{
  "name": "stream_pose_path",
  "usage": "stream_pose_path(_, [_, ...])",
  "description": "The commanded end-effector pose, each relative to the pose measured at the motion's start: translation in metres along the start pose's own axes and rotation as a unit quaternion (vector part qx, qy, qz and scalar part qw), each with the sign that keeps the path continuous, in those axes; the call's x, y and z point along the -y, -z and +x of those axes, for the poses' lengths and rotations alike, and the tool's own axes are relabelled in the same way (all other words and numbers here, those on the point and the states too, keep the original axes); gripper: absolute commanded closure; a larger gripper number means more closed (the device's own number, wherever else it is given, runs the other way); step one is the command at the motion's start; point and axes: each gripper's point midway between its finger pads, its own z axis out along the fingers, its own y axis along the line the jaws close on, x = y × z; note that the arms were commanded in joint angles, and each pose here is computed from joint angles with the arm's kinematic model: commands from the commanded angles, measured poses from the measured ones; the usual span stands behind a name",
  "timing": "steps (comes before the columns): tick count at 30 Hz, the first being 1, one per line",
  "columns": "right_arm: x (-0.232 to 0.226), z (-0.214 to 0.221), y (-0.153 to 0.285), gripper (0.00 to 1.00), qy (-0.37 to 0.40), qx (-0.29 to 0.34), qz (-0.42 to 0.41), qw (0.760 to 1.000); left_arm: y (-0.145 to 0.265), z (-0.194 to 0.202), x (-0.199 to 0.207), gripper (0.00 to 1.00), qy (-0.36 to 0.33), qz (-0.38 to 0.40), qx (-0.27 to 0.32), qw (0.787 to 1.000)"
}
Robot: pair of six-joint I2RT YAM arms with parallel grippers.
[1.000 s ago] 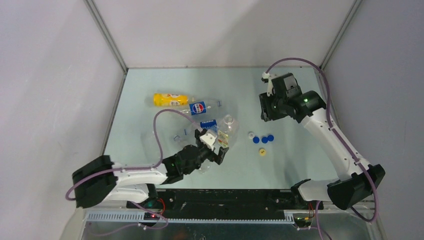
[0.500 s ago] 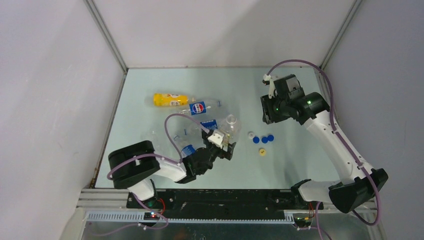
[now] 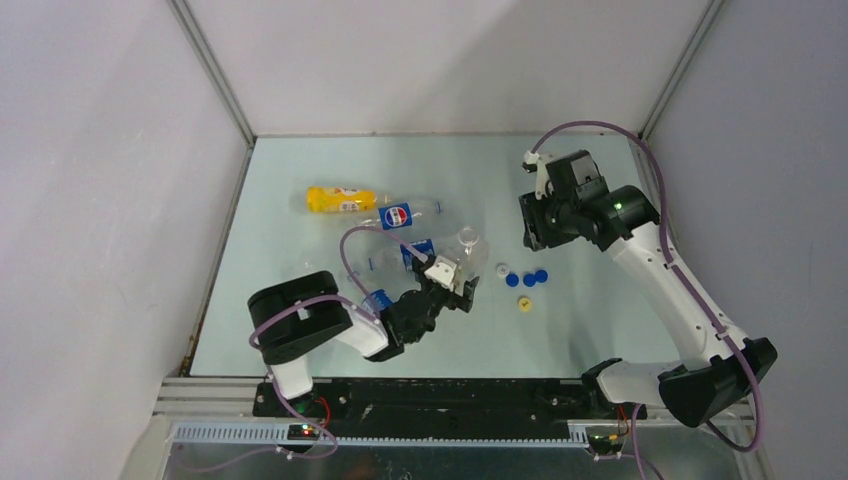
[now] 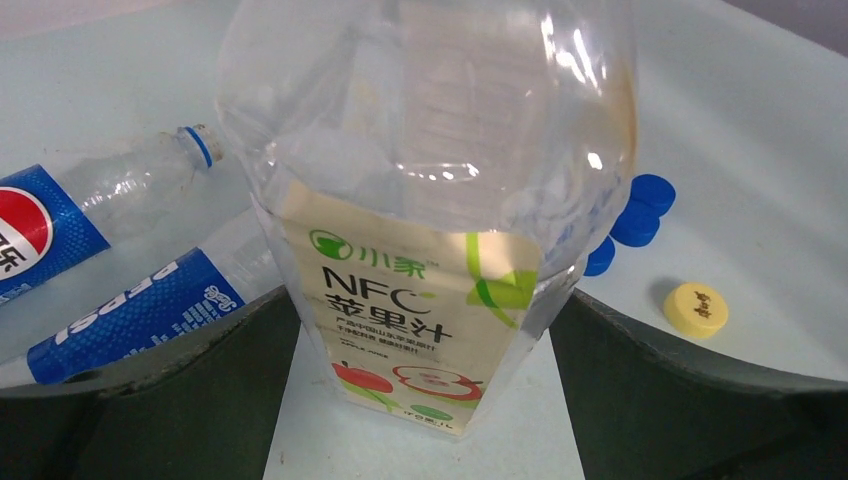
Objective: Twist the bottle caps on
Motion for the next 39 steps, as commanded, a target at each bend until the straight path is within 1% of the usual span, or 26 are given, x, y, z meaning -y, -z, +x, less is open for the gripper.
stream_pose_path(1, [-0.006, -0.012, 0.014, 0.90, 0.018, 0.025, -0.014, 0.999, -0.010, -0.017, 0.000, 0.02, -0.002, 0.006, 0.042, 0.999])
stream_pose_path(8, [-0.010, -0.011, 0.011, 0.90, 0.032, 0.020, -0.024, 0.999, -0.008, -0.012, 0.005, 0.02, -0.010, 0.068, 0.043, 0.997])
stream_pose_path(12, [-0.014, -0.010, 0.007, 0.90, 0.037, 0.013, -0.031, 0.999, -0.008, -0.008, 0.010, 0.02, -0.037, 0.097, 0.042, 0.994])
stream_pose_path(18, [-0.019, -0.009, 0.005, 0.90, 0.051, 0.009, -0.038, 0.998, -0.008, -0.012, 0.008, 0.02, -0.043, 0.121, 0.080, 0.988])
stream_pose_path(26, [-0.025, -0.007, 0.005, 0.90, 0.064, 0.006, -0.045, 0.997, -0.014, -0.012, 0.004, 0.02, -0.042, 0.126, 0.082, 0.988])
stream_pose_path(35, [-0.030, -0.006, 0.002, 0.90, 0.070, 0.003, -0.049, 0.996, -0.021, -0.016, 0.013, 0.02, -0.027, 0.143, 0.089, 0.985])
stream_pose_path(37, [-0.031, -0.006, 0.003, 0.90, 0.072, 0.004, -0.050, 0.996, -0.022, -0.018, 0.015, 0.03, -0.025, 0.146, 0.091, 0.985])
stream_pose_path(39, [-0.033, -0.006, 0.003, 0.90, 0.074, 0.004, -0.051, 0.996, -0.023, -0.020, 0.017, 0.09, -0.024, 0.149, 0.094, 0.984])
